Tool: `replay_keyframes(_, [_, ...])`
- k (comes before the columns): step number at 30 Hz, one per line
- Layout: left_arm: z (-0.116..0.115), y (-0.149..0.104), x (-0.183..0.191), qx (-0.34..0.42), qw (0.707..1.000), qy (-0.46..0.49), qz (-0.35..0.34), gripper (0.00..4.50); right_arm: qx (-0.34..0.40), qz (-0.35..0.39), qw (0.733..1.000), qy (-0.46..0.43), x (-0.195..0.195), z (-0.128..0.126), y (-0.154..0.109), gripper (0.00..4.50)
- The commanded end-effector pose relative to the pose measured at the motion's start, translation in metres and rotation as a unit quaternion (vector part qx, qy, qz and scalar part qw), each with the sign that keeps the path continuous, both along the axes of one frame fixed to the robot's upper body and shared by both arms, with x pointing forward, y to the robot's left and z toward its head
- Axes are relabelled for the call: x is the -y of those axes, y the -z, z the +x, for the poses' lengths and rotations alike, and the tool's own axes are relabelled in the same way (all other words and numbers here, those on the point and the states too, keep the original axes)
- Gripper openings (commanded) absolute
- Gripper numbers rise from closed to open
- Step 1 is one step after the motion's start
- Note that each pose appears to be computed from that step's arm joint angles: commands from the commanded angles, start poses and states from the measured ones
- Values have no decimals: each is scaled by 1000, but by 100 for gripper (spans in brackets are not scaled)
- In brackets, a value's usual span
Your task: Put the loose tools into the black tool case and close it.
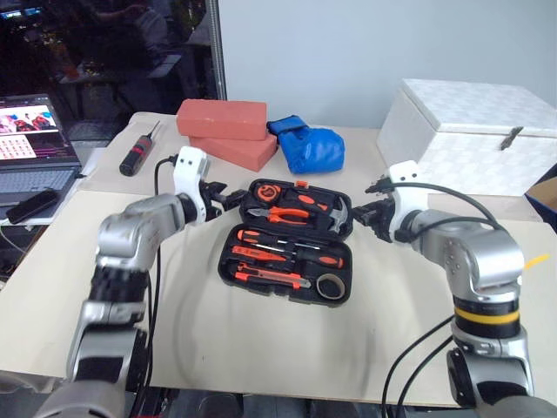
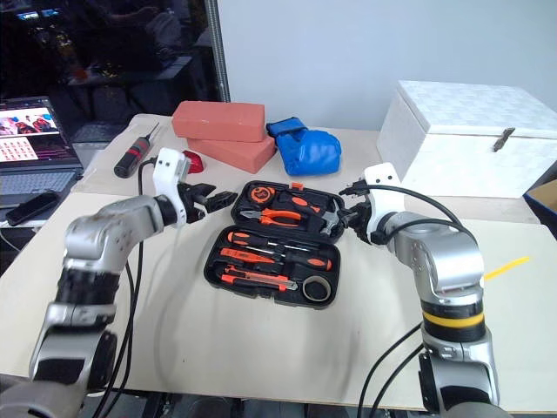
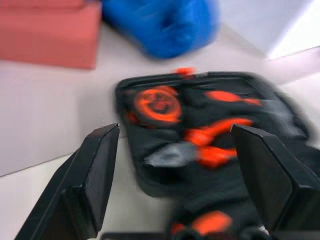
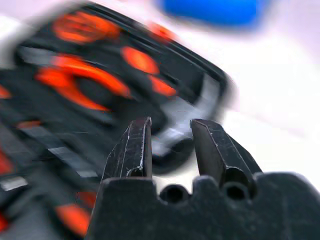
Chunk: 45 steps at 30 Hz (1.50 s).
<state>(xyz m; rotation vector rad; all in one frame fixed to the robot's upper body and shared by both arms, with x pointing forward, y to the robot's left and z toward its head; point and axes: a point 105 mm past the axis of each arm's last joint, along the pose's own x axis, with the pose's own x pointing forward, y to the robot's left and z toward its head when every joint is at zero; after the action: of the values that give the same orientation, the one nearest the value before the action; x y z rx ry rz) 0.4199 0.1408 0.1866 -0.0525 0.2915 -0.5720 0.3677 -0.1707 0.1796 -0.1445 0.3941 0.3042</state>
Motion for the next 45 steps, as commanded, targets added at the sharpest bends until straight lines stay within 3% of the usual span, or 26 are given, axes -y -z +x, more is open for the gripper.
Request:
replay_keyframes(1, [23,10,1,-35,999,-18,9,380,6,-1,1000,17,3,11,-9,153])
replay_keyframes(6, [42,26,9,-63,997,-39,24,380,-35,17,999,15,-2,31,3,153])
replay_keyframes(11, [44,29,17,-73,997,-30,8,205,-76,38,996,-7,-10,43,16,156])
replay_keyframes(12, [43,29,19,-78,997,-24,0,172,-84,42,995,-12,-12,44,20,103])
replay_keyframes(15, [40,31,21,-92,996,-11,-18,70,-95,40,994,-18,-13,47,27,12])
replay_keyframes(18, [38,29,21,-101,994,-2,-47,2,-98,39,994,-25,-14,46,30,0])
replay_keyframes(24, [30,19,26,-102,989,50,-90,2,-61,66,994,-68,-23,40,12,0])
replay_keyframes(30, [20,7,27,-42,988,115,-94,2,38,78,990,-113,-29,31,-15,0])
replay_keyframes(36, [11,7,29,-20,986,131,-98,2,55,83,987,-126,-32,24,-14,0])
replay_keyframes(41, [-4,-1,37,61,982,169,-57,2,78,62,984,-147,-33,12,-16,0])
replay_keyframes(43, [-11,-4,38,107,978,175,-45,2,125,118,972,-159,-35,4,-28,0])
replay_keyframes(45, [-19,-4,39,151,971,184,-26,2,132,110,974,-150,-29,-2,-24,0])
